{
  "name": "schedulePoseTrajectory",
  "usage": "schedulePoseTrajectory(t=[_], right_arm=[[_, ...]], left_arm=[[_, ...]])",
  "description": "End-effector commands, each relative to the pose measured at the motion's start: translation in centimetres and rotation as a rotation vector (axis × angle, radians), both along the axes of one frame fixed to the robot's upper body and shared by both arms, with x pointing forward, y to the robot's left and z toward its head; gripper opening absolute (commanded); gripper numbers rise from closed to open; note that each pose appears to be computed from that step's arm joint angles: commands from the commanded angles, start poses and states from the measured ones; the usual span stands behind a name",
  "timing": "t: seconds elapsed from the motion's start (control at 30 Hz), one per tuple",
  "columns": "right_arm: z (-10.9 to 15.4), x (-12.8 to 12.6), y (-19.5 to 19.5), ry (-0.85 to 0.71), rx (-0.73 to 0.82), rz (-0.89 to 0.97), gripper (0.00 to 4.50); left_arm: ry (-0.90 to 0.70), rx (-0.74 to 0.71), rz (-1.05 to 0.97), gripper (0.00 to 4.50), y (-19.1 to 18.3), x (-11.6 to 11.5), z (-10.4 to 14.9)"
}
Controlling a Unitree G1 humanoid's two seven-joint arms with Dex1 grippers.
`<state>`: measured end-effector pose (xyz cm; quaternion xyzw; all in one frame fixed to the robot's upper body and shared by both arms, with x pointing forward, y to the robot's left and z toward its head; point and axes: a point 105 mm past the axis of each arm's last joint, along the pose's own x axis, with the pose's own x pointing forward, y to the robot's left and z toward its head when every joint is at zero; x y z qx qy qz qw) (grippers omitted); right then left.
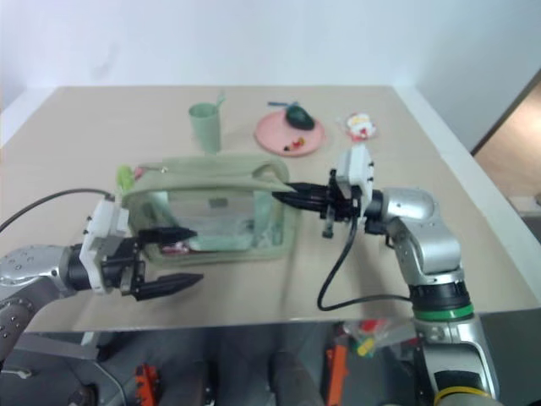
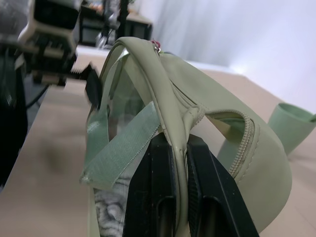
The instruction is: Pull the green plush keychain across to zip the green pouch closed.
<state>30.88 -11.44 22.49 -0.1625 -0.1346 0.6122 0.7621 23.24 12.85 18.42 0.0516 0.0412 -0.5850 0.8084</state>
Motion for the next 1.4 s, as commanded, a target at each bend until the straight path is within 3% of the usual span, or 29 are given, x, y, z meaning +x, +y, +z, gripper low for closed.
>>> schedulePoseTrajectory(t=[0.03, 0.2, 0.63, 0.73, 1.1, 1.27, 1.4], right_arm=[[2.3, -0.2, -0.4, -0.108, 0.015, 0.010, 0.02], [3.1, -0.2, -0.7, -0.131, 0.013, 0.008, 0.02], [0.2, -0.1, -1.9, -0.074, -0.033, -0.042, 0.02], [-0.5, -0.1, -2.0, -0.071, -0.040, -0.048, 0.02], [-0.5, -0.1, -2.2, -0.067, -0.049, -0.053, 0.02], [-0.1, -0.2, -1.9, -0.078, -0.059, -0.038, 0.02], [0.5, -0.8, -1.1, -0.071, -0.063, -0.006, 0.02]], left_arm=[[-0.036, 0.004, -0.001, 4.50, 0.0, -0.2, 0.7], [-0.035, 0.003, 0.005, 4.50, 0.0, -0.3, 0.7], [-0.029, -0.007, 0.016, 4.50, 0.0, 0.1, 0.8], [0.011, -0.079, 0.081, 4.50, 0.4, 0.6, 1.5], [0.107, -0.264, 0.359, 4.50, 6.2, 0.1, 4.9], [0.068, -0.311, 0.634, 4.50, 10.6, 3.7, 5.0], [0.062, -0.277, 0.739, 4.50, 11.4, 5.7, 3.6]])
